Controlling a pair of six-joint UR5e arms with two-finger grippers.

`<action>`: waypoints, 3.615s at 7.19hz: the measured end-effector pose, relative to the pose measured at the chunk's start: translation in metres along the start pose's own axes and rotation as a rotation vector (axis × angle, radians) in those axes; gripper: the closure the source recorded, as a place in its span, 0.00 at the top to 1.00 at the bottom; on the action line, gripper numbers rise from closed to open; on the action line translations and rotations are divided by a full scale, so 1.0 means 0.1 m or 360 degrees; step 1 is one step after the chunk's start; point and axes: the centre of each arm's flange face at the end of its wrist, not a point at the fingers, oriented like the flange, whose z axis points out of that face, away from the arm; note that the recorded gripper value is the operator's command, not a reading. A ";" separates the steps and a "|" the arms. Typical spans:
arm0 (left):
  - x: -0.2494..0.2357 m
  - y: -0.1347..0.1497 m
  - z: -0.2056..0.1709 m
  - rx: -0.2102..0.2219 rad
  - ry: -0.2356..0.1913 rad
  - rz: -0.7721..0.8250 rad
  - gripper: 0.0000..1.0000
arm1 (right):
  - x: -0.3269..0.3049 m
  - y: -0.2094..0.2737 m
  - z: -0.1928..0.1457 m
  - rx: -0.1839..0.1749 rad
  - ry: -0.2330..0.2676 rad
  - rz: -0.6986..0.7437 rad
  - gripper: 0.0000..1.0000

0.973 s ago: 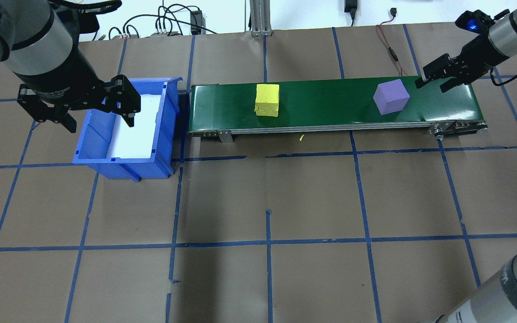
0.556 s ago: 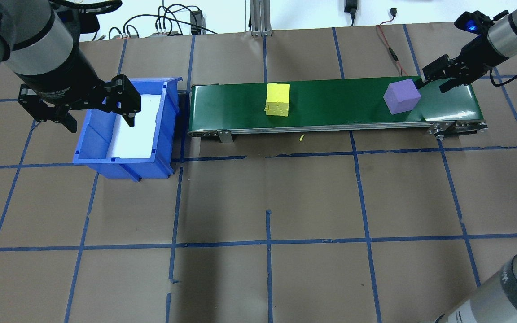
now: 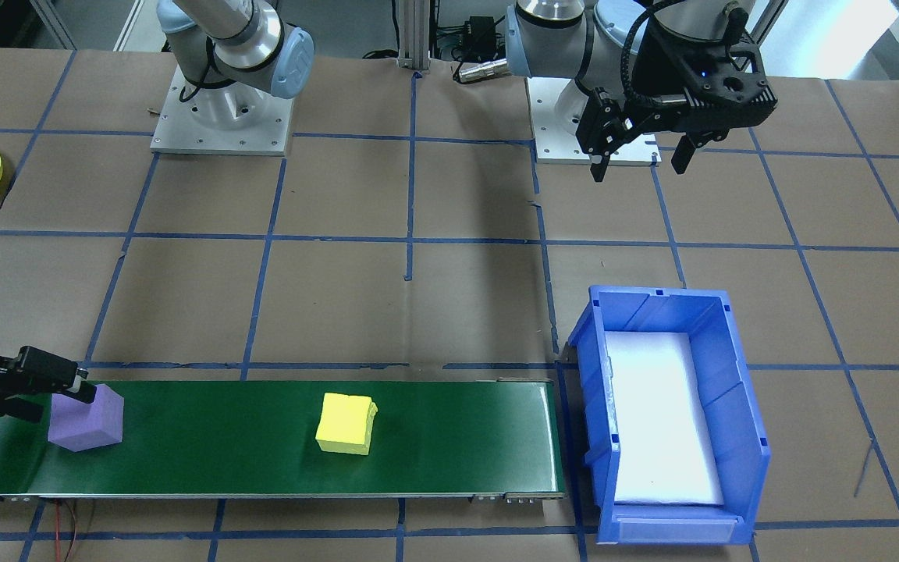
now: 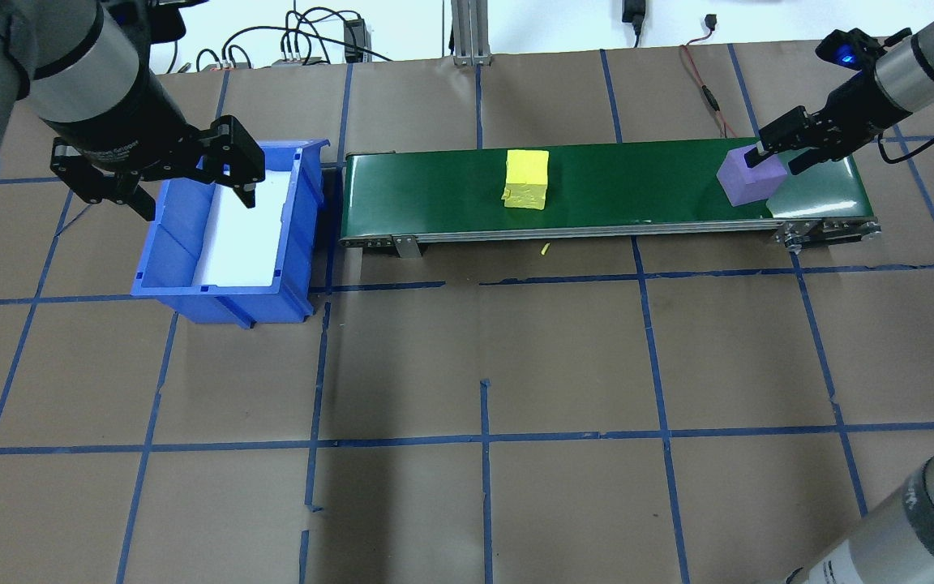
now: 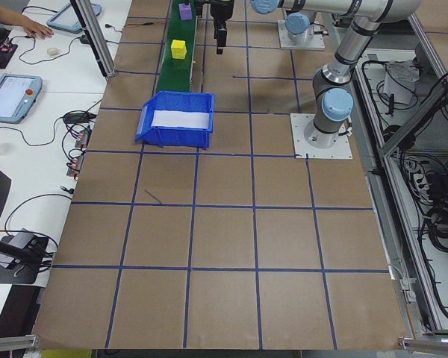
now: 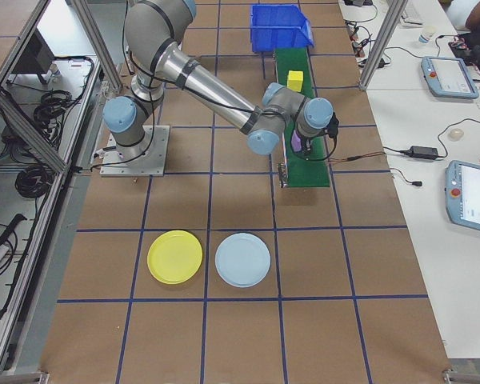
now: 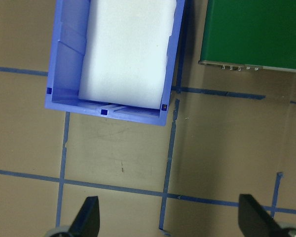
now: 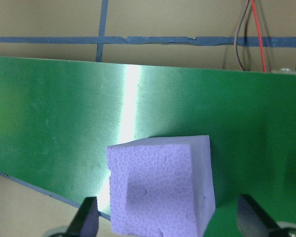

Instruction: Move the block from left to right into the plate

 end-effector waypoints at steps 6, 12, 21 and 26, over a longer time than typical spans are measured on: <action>-0.14 -0.13 0.24 -0.0075 -0.0009 0.0087 1.00 | 0.10 0.03 0.16 -0.0014 0.0034 -0.0011 0.50; -0.15 -0.14 0.30 -0.0089 -0.0003 0.0156 1.00 | 0.96 0.42 -0.68 -0.0041 0.0385 0.0075 0.27; -0.15 -0.14 0.31 -0.0089 -0.0004 0.0155 1.00 | 3.40 2.87 -1.24 -0.0049 0.0301 0.0143 0.99; -0.15 -0.14 0.31 -0.0089 -0.0004 0.0155 1.00 | 2.85 2.29 -1.54 -0.0015 0.0425 0.0109 0.99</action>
